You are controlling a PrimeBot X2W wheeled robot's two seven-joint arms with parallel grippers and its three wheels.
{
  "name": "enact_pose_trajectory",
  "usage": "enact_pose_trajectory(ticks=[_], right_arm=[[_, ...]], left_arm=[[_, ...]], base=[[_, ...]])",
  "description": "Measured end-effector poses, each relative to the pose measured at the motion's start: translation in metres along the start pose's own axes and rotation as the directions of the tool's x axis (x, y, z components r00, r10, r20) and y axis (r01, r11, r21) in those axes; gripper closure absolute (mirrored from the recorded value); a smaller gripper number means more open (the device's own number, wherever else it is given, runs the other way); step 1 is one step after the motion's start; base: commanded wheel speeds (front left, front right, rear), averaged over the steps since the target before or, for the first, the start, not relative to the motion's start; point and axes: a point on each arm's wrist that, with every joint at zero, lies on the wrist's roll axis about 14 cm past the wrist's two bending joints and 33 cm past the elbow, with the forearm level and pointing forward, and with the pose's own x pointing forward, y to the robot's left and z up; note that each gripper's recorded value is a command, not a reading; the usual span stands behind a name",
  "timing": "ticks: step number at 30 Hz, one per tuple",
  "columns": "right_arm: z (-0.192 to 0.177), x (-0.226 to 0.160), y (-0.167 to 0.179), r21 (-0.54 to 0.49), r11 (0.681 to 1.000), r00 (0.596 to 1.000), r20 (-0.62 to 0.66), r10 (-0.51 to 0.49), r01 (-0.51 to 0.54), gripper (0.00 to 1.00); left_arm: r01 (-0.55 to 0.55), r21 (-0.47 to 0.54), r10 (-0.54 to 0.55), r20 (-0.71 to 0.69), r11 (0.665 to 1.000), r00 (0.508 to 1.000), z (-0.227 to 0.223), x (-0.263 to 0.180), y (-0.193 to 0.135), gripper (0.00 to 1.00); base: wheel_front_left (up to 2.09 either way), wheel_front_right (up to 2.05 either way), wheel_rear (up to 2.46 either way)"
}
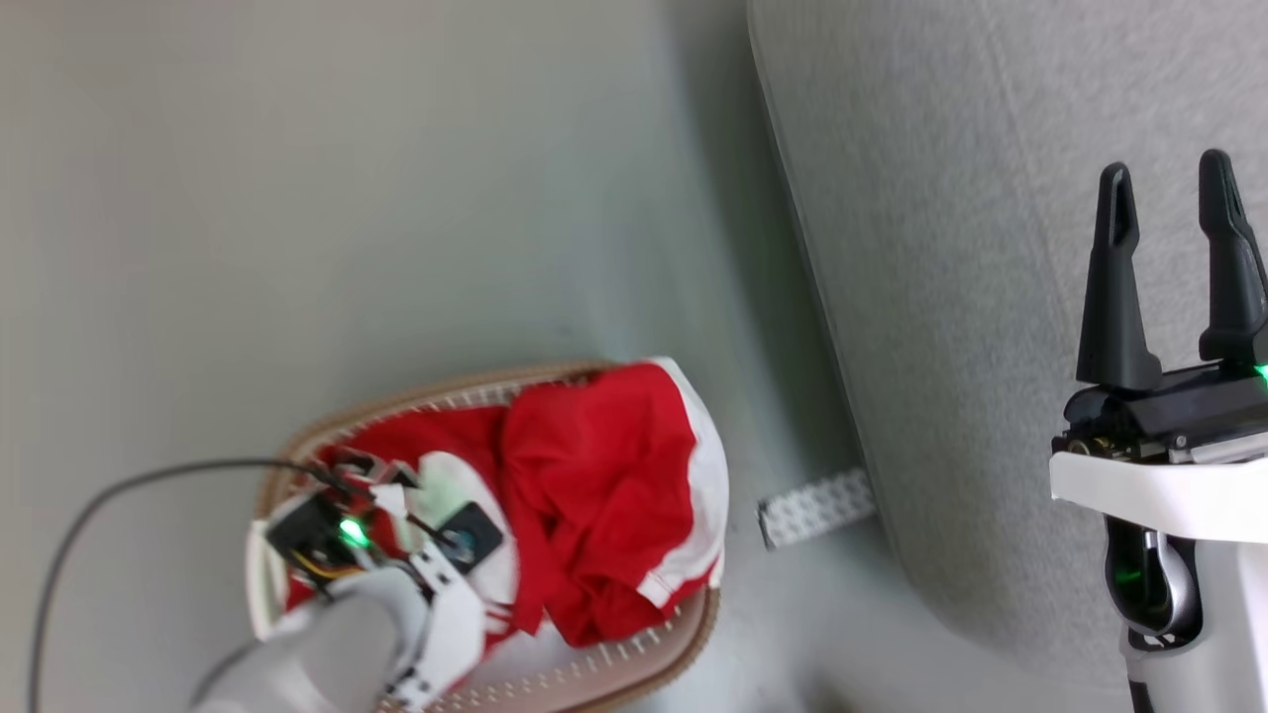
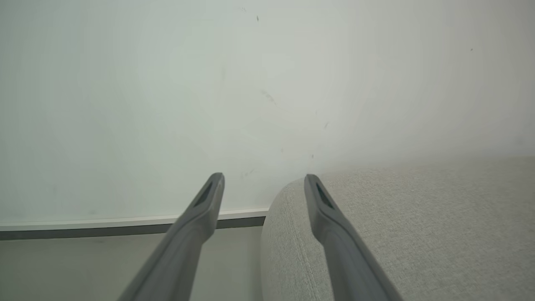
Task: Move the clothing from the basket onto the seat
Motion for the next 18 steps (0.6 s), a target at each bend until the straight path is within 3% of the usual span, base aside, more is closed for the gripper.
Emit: enact_pose_trajectory(ticks=[10,18], right_arm=[[0.045,-0.019,0.025,0.016,0.998,0.995,0.084,0.056,-0.058,0.00],[0.072,-0.042,0.043,0.044,0.994,0.987,0.133,0.095,-0.101,0.00]], left_arm=[[-0.137,-0.187,0.178,0.226,0.973,0.958,0.068,-0.066,0.002,1.00],[-0.223,-0.325,0.353,0.429,0.919,0.831,0.127,-0.136,0.010,1.00]], base=[[0.00,0.00,0.00],[0.00,0.00,0.00]])
